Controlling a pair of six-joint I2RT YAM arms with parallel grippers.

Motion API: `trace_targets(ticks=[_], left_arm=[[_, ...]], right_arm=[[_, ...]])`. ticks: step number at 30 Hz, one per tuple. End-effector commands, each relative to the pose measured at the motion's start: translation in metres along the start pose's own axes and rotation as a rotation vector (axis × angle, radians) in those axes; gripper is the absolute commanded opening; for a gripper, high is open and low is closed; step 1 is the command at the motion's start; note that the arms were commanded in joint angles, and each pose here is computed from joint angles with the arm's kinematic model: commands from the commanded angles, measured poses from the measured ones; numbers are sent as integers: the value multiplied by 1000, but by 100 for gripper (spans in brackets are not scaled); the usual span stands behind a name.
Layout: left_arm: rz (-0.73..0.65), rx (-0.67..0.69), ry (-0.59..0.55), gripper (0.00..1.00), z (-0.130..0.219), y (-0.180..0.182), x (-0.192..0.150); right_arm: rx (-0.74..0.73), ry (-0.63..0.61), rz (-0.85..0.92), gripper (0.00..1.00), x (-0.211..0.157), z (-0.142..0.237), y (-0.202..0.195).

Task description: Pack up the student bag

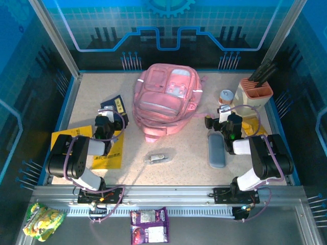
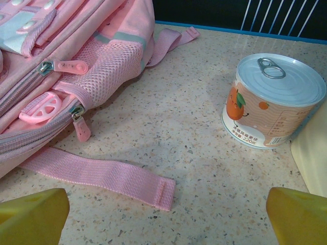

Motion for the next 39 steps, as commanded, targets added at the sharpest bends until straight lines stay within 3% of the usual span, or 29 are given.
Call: trace_targets(ticks=[1,13,19,25,28,32,36,39], left_arm=[[-17,-12,-35,99,-3,1,13],[-19,-18,-49,99,0,0,14],[-16,-12,-119,99,20,2,25],[7,-32,-131,99,43,3,46],[35,-72,-133,99,57,0,61],[147,-66,-174,99,74,7,85],[362,-12,-185,99,91,21,97],[372,-24,-227,99,103,21,101]], right_arm=[[12,-47,8,100,16,-1,0],[37,-68,22,100,16,4,5],[24,-113,24,100,28,18,6],[-2,-69,-18,100,41,31,6],[-49,-36,-116,100,51,38,1],[-133,21,-400,100,69,48,-13],[77,72,-543,100,76,52,7],[162,57,-717,100,72,54,1]])
Point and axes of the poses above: each hand's point on the last joint's axis, 136 mm out from that joint toward the fingers, its own z axis back along the fingers, its own y axis along the line the jaws close on, x = y × z, the point moved 1 cm from there along z, back along the fingers, and after that the axes turned 15 degrees about -z, right-handed, at the moved point
